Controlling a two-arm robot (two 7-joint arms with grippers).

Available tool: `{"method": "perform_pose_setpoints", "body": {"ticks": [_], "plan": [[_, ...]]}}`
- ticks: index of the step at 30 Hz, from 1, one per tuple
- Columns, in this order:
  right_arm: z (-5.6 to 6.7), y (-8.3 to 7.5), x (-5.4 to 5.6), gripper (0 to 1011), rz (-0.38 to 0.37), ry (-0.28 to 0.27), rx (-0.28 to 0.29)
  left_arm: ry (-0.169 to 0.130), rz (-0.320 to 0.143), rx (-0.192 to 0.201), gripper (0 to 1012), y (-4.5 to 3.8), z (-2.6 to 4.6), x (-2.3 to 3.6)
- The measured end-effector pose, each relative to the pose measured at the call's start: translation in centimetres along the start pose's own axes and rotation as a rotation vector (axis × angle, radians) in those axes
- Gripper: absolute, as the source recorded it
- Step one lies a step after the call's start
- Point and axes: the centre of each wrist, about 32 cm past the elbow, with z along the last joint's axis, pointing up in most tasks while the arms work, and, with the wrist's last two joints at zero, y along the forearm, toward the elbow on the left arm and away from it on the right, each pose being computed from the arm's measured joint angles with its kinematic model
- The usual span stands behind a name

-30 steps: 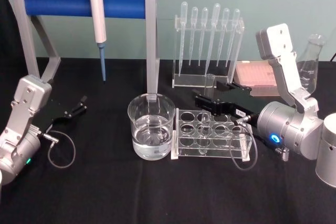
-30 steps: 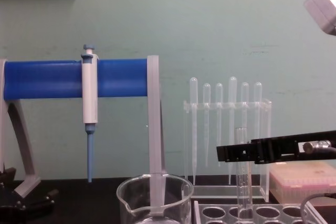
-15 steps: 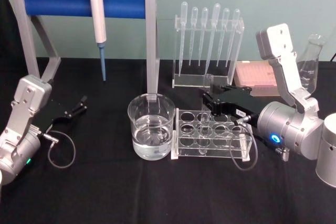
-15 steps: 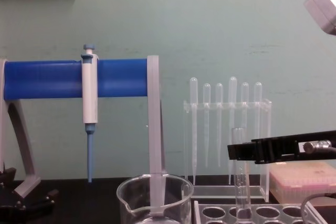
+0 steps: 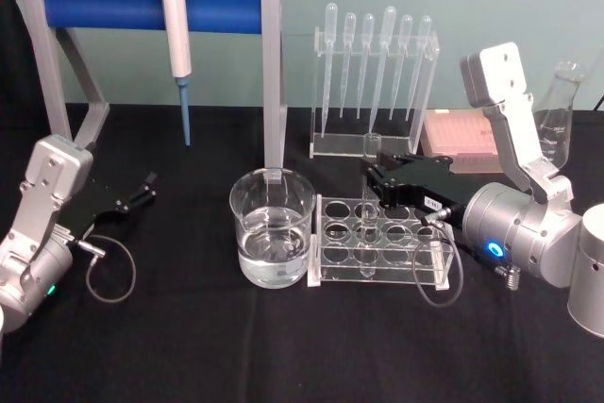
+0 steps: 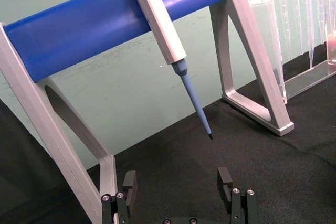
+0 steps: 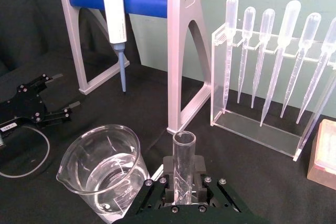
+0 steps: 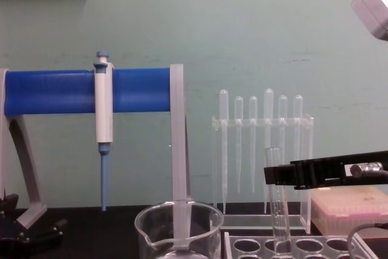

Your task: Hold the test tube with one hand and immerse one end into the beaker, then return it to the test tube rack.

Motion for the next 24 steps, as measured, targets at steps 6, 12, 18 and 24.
{"method": "perform_pose_setpoints", "body": {"ticks": [6, 12, 18, 24], "plan": [[0.0, -0.1, 0.0, 222, 0.000, -0.002, 0.003, 0.000, 0.000, 0.000, 1000, 0.00, 0.00, 0.00], [0.4, -1.3, -0.1, 222, 0.044, -0.037, 0.057, 0.000, 0.000, 0.000, 1000, 0.00, 0.00, 0.00], [1.4, -2.4, -0.4, 222, 0.066, -0.074, 0.110, 0.000, 0.000, 0.000, 1000, 0.00, 0.00, 0.00], [3.0, -3.9, -0.7, 222, 0.074, -0.142, 0.174, 0.000, 0.000, 0.000, 1000, 0.00, 0.00, 0.00]]}}
